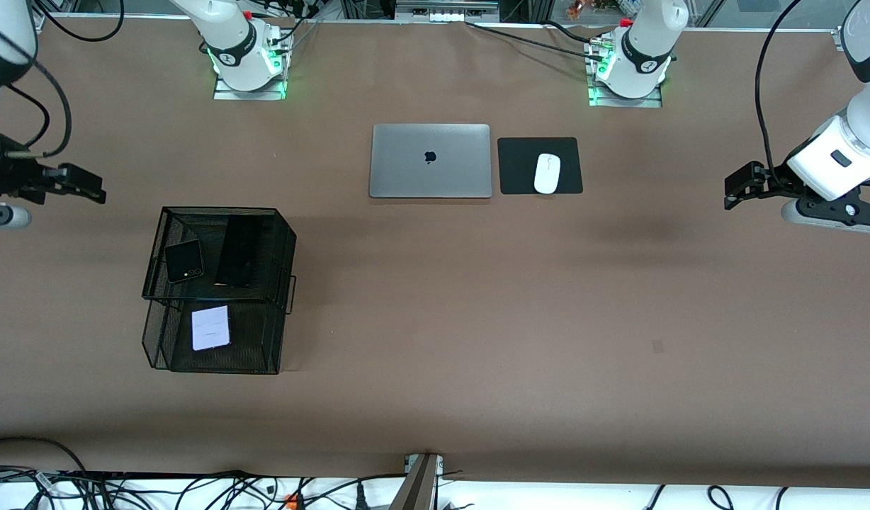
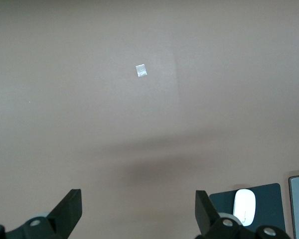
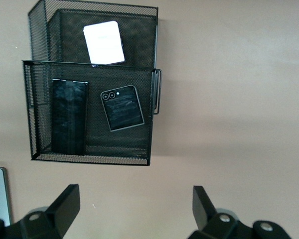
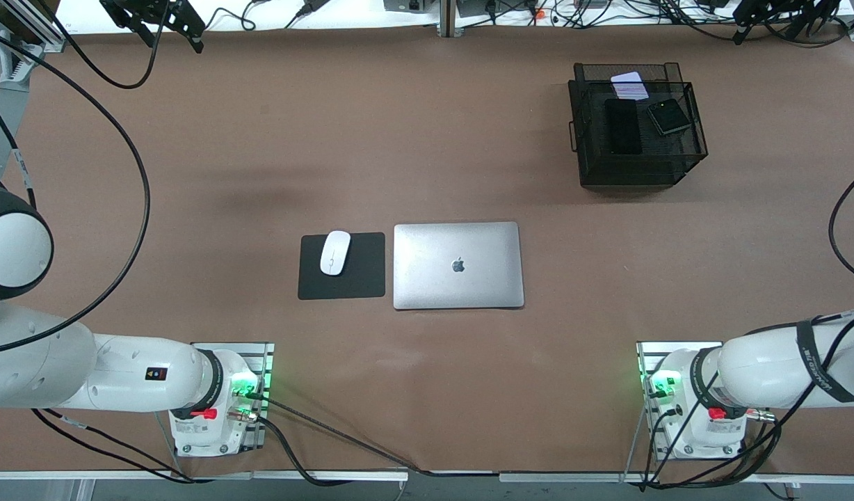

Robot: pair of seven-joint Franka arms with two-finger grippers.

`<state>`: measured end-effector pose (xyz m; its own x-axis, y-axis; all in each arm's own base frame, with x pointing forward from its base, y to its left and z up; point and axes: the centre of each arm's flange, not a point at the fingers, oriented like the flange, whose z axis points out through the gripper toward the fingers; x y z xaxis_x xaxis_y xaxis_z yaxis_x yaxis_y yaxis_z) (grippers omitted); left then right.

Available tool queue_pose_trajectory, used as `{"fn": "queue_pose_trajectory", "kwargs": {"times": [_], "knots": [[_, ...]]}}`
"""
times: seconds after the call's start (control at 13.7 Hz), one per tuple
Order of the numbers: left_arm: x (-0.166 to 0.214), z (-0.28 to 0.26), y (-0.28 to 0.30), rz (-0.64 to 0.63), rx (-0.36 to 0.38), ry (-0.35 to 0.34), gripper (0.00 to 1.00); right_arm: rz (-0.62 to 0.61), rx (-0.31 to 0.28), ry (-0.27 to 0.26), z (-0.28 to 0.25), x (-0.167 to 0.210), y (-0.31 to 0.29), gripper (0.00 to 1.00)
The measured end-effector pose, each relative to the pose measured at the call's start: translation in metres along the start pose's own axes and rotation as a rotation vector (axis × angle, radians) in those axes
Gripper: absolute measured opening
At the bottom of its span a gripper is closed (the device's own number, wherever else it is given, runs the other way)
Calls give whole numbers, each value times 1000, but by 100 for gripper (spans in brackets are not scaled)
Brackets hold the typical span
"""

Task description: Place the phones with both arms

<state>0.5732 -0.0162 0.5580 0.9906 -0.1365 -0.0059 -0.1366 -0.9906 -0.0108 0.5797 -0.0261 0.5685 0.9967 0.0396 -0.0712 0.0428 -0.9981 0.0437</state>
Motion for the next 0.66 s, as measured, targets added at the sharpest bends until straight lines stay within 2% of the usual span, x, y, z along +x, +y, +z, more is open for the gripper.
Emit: {"fn": "queue_pose_trajectory", "kwargs": {"times": [0.66], "knots": [[0,0,0,0,0,0,100,7,2,-11,-11,-10,3,100]]}}
